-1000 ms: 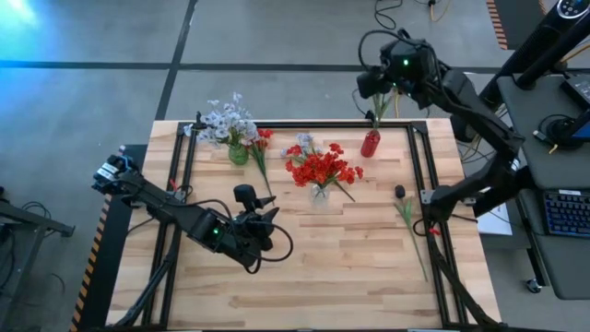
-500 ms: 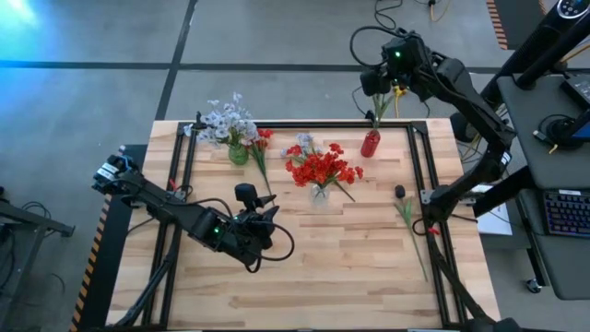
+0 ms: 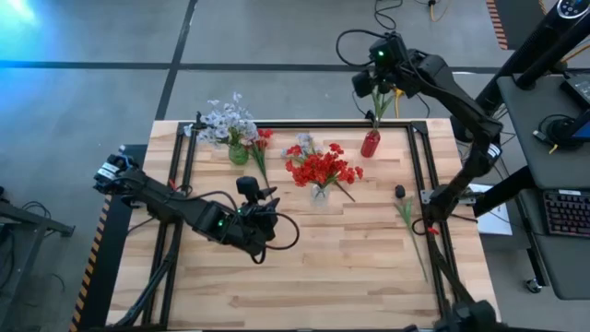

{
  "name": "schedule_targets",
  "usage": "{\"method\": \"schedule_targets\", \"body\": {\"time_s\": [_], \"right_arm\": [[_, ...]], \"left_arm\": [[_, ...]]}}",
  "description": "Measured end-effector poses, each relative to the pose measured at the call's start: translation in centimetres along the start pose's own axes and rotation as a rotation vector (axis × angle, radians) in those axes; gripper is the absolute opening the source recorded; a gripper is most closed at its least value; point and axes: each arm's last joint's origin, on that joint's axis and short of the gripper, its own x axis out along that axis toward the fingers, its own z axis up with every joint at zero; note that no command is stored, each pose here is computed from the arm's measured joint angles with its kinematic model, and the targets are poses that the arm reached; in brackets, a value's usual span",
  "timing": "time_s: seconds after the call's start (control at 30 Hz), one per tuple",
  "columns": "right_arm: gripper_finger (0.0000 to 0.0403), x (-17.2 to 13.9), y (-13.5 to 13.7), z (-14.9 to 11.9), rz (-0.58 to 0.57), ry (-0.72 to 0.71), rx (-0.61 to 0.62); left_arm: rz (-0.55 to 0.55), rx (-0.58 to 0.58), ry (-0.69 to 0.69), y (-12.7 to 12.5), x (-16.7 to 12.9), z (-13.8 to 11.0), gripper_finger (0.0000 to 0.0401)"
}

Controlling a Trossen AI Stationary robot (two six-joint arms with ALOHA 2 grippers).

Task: Sort flowers into vase by color
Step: Put the left black flower into the red vase

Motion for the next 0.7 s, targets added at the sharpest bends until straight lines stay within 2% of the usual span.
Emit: {"method": "schedule_targets", "body": {"time_s": [0.17, 0.7], "right_arm": [[0.0316, 0.52, 0.26, -0.01, -0.002, 0.012, -0.006], [0.0238, 0.21, 0.09, -0.07, -0.003, 0.011, -0.007]], "left_arm": [[0.004, -0.002, 0.005, 0.11, 0.17, -0.01, 0.0136], [0.004, -0.003, 0.005, 0.10, 0.17, -0.02, 0.0136]]}}
